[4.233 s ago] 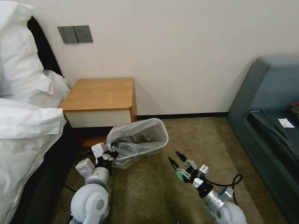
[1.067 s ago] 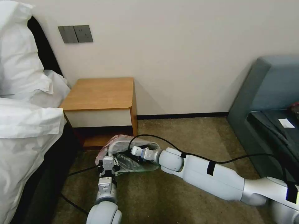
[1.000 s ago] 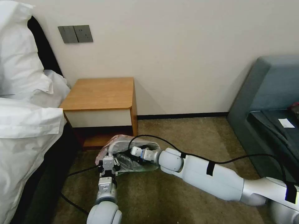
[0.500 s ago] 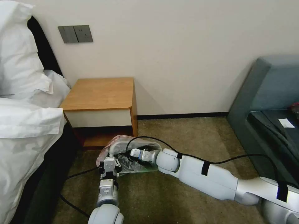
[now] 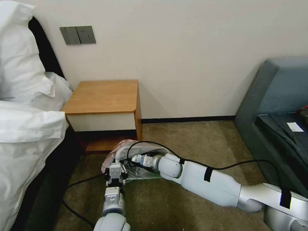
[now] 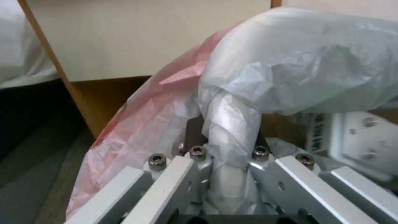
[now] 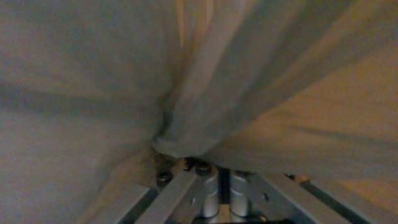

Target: Pick up the garbage bag from the table and place it over the trash can.

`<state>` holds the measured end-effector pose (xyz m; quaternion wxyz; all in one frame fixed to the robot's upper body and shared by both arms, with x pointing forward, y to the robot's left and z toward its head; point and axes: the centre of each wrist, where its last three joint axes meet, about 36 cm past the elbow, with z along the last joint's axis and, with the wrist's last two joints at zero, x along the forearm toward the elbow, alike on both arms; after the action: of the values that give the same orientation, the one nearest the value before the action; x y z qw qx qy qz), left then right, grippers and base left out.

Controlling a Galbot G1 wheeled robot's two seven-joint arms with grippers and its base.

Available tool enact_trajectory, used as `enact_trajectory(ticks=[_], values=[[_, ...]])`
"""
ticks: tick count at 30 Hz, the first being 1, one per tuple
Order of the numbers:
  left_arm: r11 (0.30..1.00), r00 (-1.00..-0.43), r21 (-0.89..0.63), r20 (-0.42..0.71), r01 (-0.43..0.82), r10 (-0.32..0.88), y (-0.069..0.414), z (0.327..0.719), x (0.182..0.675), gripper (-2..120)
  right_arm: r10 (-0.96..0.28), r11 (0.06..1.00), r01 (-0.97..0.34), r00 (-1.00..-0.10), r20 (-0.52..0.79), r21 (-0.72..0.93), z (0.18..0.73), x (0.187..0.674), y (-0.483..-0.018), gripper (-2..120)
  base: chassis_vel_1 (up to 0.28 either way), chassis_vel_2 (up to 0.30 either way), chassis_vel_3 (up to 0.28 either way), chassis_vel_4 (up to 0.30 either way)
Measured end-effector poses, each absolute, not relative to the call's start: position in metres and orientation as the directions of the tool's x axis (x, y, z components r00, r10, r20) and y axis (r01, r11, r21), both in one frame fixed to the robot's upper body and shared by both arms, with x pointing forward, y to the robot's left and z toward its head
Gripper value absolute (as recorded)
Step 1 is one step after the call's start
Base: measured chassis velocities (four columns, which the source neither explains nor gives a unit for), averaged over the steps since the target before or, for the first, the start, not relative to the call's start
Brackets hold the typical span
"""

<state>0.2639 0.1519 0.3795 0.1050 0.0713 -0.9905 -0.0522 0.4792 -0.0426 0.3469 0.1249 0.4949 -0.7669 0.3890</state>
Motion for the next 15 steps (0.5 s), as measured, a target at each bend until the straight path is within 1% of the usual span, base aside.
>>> enact_trajectory(ticks=[5,9,15], values=[[0.982,-0.965,0.128,0.204,-0.139,-0.164,0.157,0.374,0.269,4,-0.679,0.224,-0.858,-0.478,0.557,-0.463,0.356,0.473,-0.048,0,0.000,0.000,0.000,0.000],[0.981,-0.962,0.123,0.210,-0.149,-0.173,0.160,0.368,0.277,4,-0.711,0.258,-0.863,-0.475,0.519,-0.435,0.370,0.458,-0.053,0,0.000,0.000,0.000,0.000],[0.982,-0.962,0.112,0.208,-0.154,-0.175,0.162,0.369,0.284,4,-0.729,0.291,-0.861,-0.482,0.486,-0.417,0.379,0.448,-0.061,0,0.000,0.000,0.000,0.000]])
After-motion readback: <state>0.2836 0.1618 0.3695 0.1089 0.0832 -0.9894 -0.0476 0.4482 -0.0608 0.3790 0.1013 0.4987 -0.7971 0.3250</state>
